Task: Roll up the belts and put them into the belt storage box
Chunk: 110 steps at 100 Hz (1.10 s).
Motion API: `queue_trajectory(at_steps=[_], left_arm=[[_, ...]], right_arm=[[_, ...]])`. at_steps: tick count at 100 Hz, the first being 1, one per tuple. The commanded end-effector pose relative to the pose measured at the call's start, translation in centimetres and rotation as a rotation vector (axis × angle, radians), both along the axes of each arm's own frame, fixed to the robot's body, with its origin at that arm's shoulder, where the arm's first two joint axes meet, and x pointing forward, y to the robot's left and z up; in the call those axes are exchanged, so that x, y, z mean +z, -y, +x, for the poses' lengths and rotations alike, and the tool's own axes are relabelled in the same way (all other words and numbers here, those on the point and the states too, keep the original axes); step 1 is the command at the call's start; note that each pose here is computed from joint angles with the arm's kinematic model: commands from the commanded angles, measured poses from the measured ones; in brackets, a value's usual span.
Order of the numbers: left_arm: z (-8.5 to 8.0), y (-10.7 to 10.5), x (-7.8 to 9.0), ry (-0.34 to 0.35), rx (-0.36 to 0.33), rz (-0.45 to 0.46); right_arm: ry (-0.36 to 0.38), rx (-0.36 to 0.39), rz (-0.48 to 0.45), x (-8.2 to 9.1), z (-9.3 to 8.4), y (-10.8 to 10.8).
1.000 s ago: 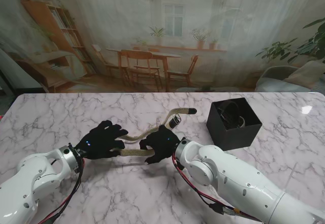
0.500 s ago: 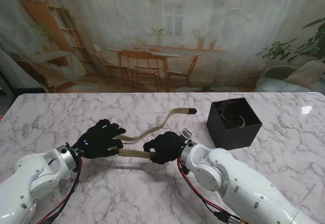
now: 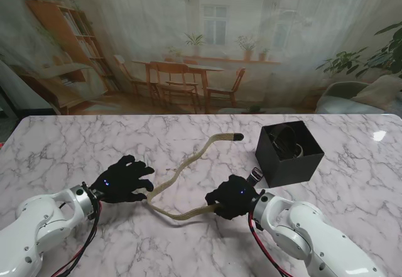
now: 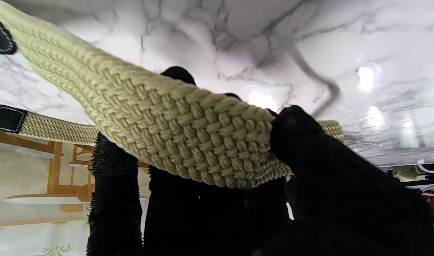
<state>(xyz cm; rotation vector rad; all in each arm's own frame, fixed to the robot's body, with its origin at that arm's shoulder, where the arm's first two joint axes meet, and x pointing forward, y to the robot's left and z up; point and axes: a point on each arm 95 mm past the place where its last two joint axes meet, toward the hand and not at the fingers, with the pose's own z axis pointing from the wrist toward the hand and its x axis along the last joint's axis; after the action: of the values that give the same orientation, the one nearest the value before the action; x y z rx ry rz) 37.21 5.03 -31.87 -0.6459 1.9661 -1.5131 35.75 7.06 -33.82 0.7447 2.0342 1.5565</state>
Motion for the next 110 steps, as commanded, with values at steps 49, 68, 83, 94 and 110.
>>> queue_trajectory(at_steps=[49,68,83,94,110], left_arm=[[1.9,0.1,-0.9,-0.184,-0.064,0.111],[2.2,0.2,-2.4,-0.235,-0.05,0.136],[2.7,0.9,-3.7,-0.263,-0.054,0.136],[3.1,1.7,-4.4,-0.279,-0.057,0.132],[3.7,2.3,-5.2,-0.296,-0.047,0.153]], right_arm=[[0.041,-0.031,-0.014,0.5,-1.2,2.1],[0.052,-0.038,-0.009,0.7,-1.2,2.5],[0.057,-0.039,-0.004,0.8,-1.3,2.5],[0.059,-0.039,0.0,0.9,-1.3,2.4],[0.064,-0.04,0.005,0.9,-1.5,2.6]])
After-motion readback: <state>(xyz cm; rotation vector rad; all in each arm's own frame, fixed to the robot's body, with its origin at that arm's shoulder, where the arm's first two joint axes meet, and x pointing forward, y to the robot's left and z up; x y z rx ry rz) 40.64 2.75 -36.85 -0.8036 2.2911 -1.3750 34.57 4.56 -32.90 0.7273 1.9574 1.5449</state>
